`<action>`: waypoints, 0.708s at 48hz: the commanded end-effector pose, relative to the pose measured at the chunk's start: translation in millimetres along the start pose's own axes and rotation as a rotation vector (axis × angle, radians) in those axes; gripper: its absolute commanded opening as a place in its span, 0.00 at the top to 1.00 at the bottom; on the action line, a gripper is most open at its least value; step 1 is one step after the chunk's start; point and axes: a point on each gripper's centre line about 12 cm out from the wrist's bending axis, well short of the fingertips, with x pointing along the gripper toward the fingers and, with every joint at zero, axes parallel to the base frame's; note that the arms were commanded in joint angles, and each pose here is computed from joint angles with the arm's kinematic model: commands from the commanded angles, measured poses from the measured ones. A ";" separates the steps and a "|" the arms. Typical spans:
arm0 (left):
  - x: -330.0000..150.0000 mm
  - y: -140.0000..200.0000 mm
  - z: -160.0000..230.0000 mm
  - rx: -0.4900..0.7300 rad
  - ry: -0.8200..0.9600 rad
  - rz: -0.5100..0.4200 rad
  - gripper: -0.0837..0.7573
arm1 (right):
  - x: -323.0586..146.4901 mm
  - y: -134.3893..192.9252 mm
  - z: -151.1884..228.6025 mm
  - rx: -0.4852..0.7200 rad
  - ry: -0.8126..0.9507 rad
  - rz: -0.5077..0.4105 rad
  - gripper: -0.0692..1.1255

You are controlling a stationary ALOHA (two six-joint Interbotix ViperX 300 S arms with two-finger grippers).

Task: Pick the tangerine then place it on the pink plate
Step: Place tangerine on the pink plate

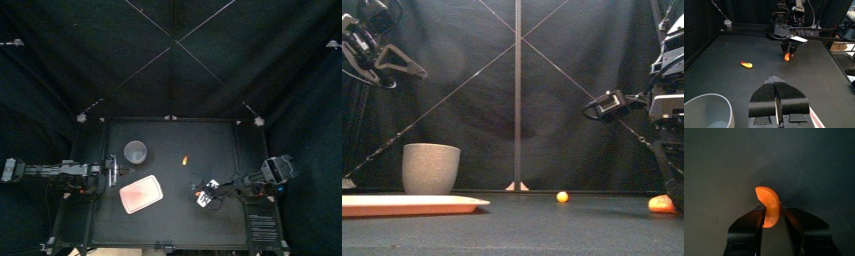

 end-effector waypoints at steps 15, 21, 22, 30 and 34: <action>0.9 1.1 8.3 -0.022 -0.042 0.006 0.79 | -51.8 68.6 71.9 -0.082 -0.246 0.194 0.37; 0.5 1.4 13.1 -0.030 -0.086 0.008 0.79 | -58.6 88.5 94.9 -0.145 -0.337 0.240 0.37; 0.4 1.4 13.2 -0.030 -0.091 0.008 0.79 | -58.6 91.7 98.3 -0.155 -0.349 0.246 0.37; -0.4 1.8 11.8 -0.035 -0.121 0.010 0.79 | -51.2 112.3 135.0 -0.175 -0.429 0.296 0.37; -0.6 1.9 11.6 -0.031 -0.127 0.011 0.79 | -43.9 125.4 154.3 -0.177 -0.460 0.326 0.37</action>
